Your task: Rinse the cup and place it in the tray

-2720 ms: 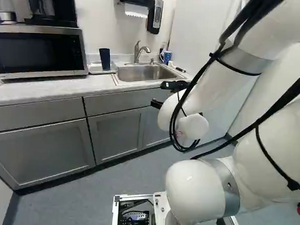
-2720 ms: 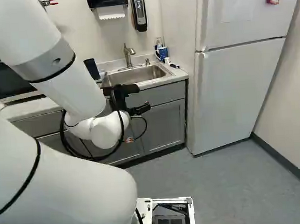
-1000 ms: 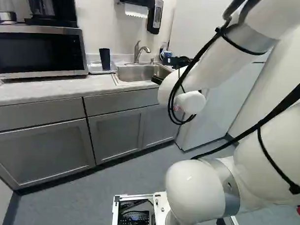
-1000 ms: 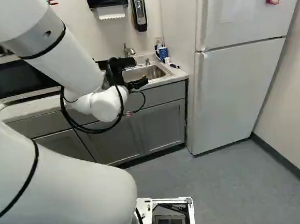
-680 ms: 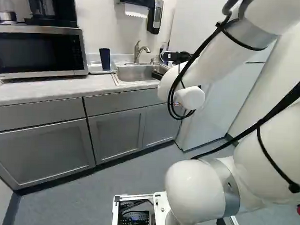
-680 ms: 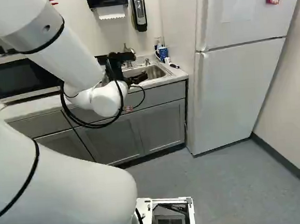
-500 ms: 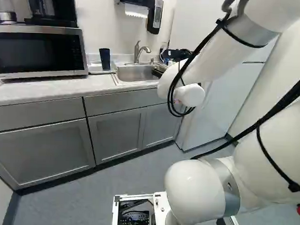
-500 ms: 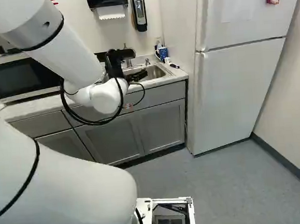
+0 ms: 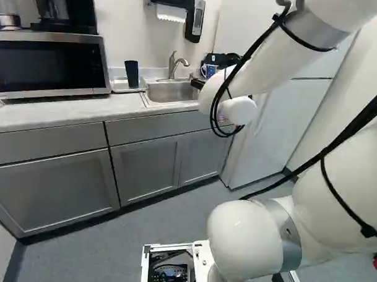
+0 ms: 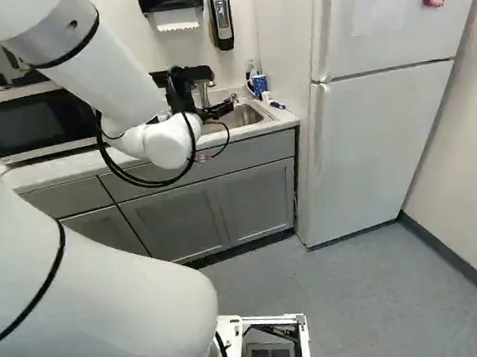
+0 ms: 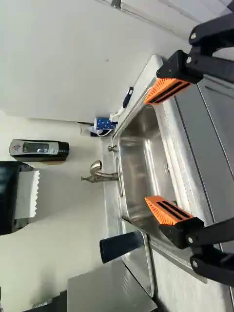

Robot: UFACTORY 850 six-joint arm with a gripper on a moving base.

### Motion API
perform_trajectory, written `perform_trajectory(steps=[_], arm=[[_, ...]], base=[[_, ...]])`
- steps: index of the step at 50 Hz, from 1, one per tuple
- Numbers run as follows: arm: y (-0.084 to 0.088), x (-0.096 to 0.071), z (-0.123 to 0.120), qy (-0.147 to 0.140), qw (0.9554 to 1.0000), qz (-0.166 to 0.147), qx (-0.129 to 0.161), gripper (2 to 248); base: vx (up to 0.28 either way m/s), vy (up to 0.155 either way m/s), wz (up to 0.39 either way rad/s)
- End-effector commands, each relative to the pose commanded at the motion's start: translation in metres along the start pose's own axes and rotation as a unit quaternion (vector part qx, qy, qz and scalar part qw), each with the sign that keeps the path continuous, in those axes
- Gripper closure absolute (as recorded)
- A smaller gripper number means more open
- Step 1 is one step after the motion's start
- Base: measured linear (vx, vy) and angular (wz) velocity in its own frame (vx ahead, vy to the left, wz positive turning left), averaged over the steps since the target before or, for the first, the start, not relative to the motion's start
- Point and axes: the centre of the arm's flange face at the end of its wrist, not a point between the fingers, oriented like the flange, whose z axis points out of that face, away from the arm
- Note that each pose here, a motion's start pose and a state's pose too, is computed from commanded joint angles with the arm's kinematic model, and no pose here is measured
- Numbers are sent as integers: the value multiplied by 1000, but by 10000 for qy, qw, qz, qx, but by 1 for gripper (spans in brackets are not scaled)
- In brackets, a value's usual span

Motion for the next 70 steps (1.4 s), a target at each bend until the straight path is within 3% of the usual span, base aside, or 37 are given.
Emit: perform_trajectory(steps=[70], arm=[[0, 62, 38, -126, 9999, 0, 0, 3]], base=[[0, 0, 0]])
